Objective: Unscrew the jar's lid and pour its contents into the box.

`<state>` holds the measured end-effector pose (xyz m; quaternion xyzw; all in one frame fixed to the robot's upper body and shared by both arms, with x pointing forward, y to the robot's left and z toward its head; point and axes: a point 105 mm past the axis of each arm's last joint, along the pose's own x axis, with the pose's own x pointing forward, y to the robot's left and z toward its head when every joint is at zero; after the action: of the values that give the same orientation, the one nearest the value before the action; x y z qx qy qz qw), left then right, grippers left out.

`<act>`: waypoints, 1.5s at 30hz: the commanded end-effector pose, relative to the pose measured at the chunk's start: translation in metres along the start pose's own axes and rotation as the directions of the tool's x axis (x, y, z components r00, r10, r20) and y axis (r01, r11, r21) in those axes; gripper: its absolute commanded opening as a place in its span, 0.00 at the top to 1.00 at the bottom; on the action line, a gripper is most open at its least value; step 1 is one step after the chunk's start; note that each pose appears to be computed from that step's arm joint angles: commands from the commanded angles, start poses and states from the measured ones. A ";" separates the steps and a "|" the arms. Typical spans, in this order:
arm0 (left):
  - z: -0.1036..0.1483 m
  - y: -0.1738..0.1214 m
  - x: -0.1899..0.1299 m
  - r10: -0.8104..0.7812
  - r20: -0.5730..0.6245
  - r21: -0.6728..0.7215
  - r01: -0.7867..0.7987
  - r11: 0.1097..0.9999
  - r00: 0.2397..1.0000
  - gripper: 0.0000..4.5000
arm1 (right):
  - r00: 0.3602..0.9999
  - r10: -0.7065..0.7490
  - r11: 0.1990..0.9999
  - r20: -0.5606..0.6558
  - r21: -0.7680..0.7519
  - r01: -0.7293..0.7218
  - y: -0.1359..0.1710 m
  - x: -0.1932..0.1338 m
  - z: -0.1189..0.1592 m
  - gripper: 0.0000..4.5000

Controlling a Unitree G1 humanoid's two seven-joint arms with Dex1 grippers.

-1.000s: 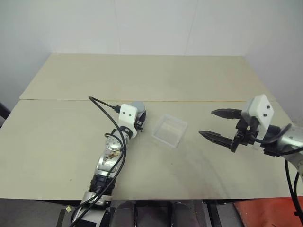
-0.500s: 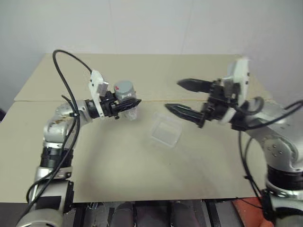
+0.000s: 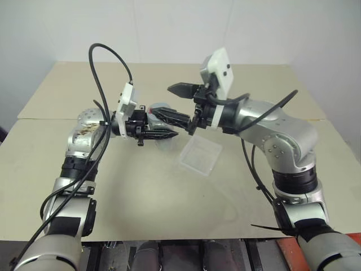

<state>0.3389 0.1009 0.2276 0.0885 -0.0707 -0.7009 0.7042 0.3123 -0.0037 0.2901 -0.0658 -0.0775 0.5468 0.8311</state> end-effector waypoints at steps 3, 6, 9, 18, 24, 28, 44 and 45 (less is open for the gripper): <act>0.008 0.005 0.004 -0.007 -0.028 0.072 0.009 0.997 1.000 0.57 | 0.999 0.044 0.999 0.014 -0.032 -0.044 0.007 0.004 0.012 0.00; 0.007 0.006 0.004 0.002 -0.026 0.073 0.000 0.997 1.000 0.57 | 0.998 0.069 0.997 0.009 -0.027 -0.068 0.012 0.005 0.010 0.00; 0.007 0.005 0.004 0.003 -0.030 0.077 -0.001 0.997 1.000 0.57 | 0.998 0.068 0.997 -0.003 -0.024 -0.068 0.013 0.007 0.005 0.00; 0.008 0.004 0.002 0.007 -0.028 0.072 -0.005 0.997 1.000 0.57 | 0.998 0.063 0.997 -0.022 -0.033 -0.064 0.014 0.010 -0.001 0.13; 0.009 0.003 0.000 0.008 -0.024 0.071 -0.006 0.997 1.000 0.57 | 0.998 0.049 0.998 -0.033 -0.044 -0.051 0.012 0.011 -0.005 0.40; 0.010 0.002 -0.001 0.000 -0.023 0.068 0.001 0.998 1.000 0.57 | 0.998 0.046 0.998 -0.044 -0.052 -0.048 0.010 0.011 -0.006 0.40; 0.039 -0.039 -0.004 -0.313 0.075 0.013 0.313 0.950 0.947 0.57 | 0.647 0.758 0.652 0.083 -0.074 -0.754 0.046 -0.021 -0.001 0.40; 0.039 -0.042 -0.004 -0.328 0.072 0.005 0.329 0.944 0.942 0.57 | 0.638 0.767 0.642 0.074 -0.078 -0.763 0.044 -0.019 -0.003 0.40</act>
<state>0.2892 0.0888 0.2279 0.0921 -0.0339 -0.8186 0.5659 0.2782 -0.0005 0.2812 -0.0653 -0.0912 0.8104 0.5750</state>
